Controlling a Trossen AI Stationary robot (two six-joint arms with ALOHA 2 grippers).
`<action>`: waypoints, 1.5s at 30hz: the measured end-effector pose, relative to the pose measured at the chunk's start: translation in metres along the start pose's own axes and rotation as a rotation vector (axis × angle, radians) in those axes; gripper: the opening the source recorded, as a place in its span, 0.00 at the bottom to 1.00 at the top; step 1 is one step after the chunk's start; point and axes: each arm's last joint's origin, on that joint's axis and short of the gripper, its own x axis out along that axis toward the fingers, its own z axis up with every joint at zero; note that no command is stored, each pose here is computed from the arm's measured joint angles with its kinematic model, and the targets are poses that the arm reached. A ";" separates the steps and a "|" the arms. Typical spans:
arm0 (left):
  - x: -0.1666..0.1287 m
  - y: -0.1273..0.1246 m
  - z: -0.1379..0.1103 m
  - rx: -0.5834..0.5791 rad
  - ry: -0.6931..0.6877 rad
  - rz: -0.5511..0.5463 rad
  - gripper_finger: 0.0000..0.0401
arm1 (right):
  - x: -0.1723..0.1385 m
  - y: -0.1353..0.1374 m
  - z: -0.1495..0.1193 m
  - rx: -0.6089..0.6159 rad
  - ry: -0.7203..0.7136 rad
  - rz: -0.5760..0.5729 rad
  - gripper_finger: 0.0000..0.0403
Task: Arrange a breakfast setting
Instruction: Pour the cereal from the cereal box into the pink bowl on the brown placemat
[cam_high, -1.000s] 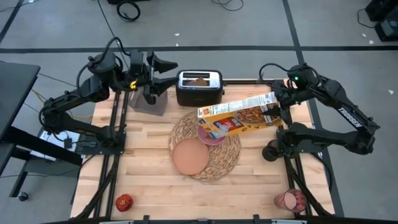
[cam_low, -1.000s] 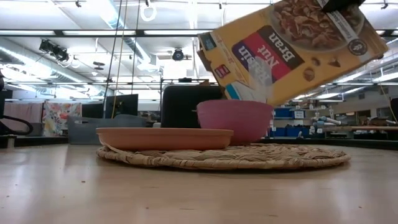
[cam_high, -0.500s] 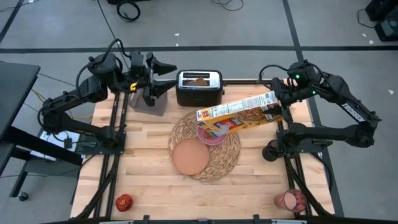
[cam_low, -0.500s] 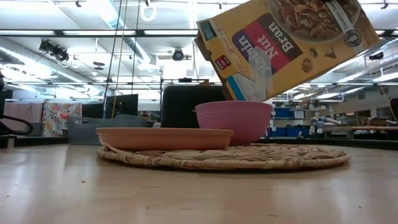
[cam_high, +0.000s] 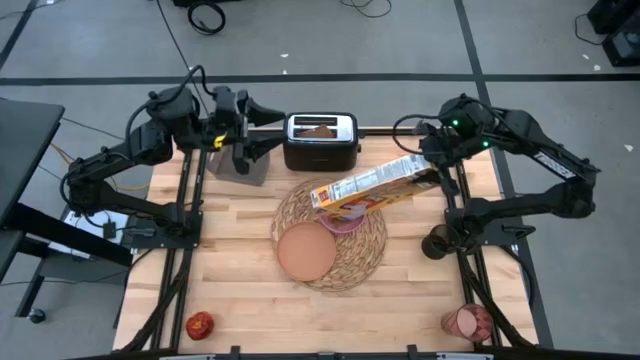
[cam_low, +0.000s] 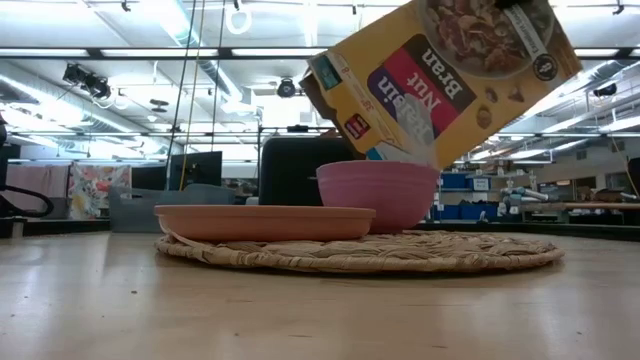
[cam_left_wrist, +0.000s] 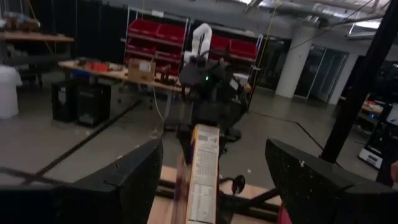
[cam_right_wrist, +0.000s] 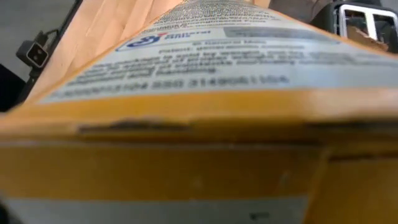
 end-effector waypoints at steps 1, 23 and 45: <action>0.000 0.000 -0.001 -0.008 0.007 0.002 0.72 | 0.001 -0.001 0.002 -0.003 0.002 0.003 0.56; 0.000 -0.001 -0.001 -0.014 0.006 -0.006 0.72 | -0.014 0.008 0.000 0.015 -0.013 -0.002 0.52; 0.000 -0.003 0.005 -0.017 -0.049 -0.019 0.72 | -0.051 0.026 -0.020 0.133 -0.094 -0.134 0.52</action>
